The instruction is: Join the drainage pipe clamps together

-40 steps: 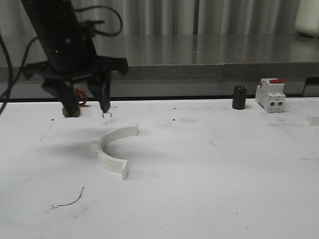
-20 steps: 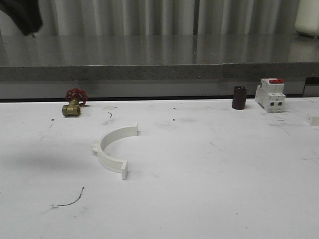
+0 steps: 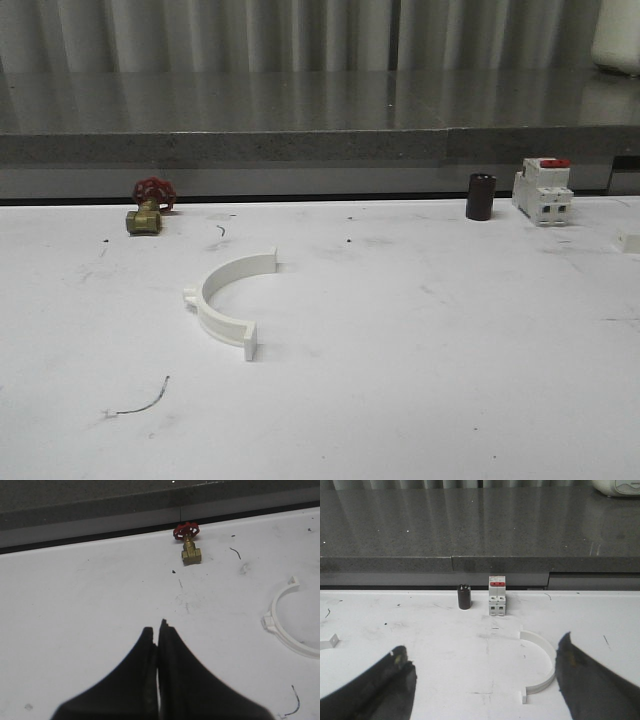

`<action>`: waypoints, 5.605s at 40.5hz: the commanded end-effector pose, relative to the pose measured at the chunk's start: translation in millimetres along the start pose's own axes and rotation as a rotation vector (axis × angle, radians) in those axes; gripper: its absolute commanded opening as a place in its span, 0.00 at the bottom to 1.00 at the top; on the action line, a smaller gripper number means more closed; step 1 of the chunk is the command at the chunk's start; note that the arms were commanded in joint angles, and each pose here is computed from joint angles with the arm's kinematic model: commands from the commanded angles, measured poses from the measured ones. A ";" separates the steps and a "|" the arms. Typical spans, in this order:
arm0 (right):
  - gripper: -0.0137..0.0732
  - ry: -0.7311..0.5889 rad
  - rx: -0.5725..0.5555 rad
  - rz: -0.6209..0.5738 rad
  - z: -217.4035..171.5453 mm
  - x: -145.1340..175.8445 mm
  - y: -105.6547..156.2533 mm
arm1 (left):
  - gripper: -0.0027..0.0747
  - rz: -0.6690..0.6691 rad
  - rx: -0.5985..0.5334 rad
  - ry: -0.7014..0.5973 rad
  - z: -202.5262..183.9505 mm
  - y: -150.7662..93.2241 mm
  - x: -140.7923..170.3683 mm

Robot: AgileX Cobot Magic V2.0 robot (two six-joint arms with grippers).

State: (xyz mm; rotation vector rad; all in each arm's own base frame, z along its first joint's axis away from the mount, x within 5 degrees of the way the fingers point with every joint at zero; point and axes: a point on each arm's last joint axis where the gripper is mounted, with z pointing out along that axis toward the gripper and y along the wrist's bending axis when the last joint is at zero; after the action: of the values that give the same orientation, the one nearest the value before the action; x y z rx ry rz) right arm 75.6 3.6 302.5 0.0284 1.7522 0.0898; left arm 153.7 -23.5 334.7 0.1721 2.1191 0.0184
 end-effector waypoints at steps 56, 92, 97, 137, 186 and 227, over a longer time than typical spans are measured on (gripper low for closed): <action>0.84 -0.096 0.005 -0.007 -1.6 -17.5 0.3 | 0.01 0.005 -0.011 -0.479 -90.4 11.7 90.8; 0.84 0.311 0.037 -0.002 117.3 -63.1 0.3 | 0.01 0.005 -0.011 -0.479 -90.4 11.7 90.8; 0.84 0.388 0.083 0.026 152.3 -67.8 -10.4 | 0.01 0.005 -0.011 -0.479 -90.4 11.7 90.8; 0.84 0.940 0.280 0.153 311.8 1.2 -119.7 | 0.01 0.005 -0.011 -0.479 -90.4 11.7 90.8; 0.39 1.088 0.267 0.165 334.3 38.5 -127.5 | 0.01 0.005 -0.011 -0.479 -90.4 11.7 90.8; 0.39 1.036 0.276 0.194 326.9 18.4 -122.0 | 0.01 0.005 -0.011 -0.479 -90.4 11.7 90.8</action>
State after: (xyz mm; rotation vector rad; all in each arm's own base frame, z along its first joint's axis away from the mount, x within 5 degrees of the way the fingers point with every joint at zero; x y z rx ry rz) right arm 398.6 -101.2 169.7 0.4043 2.9108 0.0081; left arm 30.7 6.7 293.4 0.1528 1.7255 0.0095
